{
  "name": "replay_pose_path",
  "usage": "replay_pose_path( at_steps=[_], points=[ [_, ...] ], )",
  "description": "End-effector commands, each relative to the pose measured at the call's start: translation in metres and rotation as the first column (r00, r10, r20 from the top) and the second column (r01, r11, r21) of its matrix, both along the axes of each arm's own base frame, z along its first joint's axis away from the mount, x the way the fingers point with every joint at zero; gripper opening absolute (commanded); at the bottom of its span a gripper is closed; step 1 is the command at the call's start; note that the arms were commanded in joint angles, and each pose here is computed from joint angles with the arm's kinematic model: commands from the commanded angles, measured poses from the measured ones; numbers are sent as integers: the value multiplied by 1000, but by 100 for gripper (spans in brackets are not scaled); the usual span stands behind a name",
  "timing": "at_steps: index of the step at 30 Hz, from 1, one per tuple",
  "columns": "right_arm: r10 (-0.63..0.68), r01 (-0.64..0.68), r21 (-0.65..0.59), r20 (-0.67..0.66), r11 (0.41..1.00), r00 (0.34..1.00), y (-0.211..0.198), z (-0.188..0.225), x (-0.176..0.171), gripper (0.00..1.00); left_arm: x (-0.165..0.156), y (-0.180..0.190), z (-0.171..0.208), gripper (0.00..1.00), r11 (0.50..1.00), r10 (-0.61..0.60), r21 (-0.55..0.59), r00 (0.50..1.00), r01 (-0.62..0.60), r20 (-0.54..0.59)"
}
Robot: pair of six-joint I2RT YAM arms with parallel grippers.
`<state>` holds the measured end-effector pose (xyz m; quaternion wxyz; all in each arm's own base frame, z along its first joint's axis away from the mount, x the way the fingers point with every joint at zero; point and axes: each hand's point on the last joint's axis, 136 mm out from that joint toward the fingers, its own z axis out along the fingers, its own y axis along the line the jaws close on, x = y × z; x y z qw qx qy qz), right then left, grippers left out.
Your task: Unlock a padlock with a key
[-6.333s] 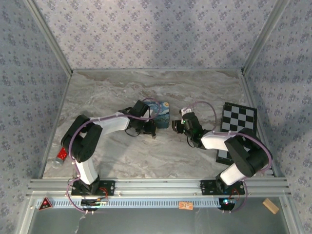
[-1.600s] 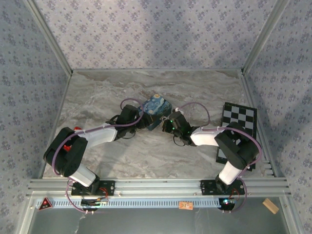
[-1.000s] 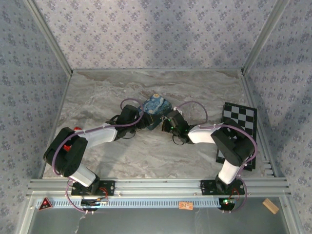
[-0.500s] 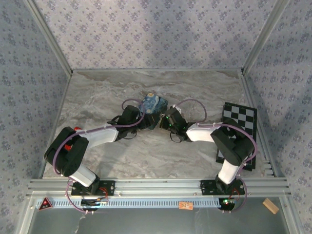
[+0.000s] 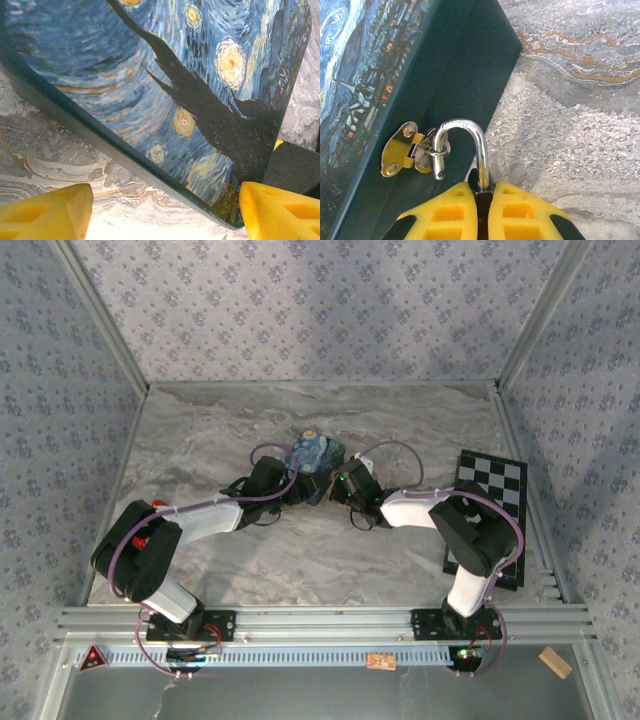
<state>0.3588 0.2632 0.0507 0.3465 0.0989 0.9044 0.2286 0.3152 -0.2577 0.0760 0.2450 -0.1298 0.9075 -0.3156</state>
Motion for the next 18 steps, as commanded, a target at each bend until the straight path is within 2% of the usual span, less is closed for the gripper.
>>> replay_pose_path(
  at_steps=[1, 7, 18],
  points=[
    [-46, 46, 48, 10, 998, 999, 0, 5, 10, 0, 2, -2, 0, 77, 1000, 7, -4, 1000, -7, 10],
    [-109, 113, 203, -30, 973, 994, 11, 10, 8, 0, 3, -6, -3, 77, 1000, 1, -12, 1000, -1, 2],
    [-177, 181, 207, -41, 961, 983, -4, 11, 10, 0, 3, -7, -3, 77, 1000, 1, -12, 1000, 0, 1]
  ],
)
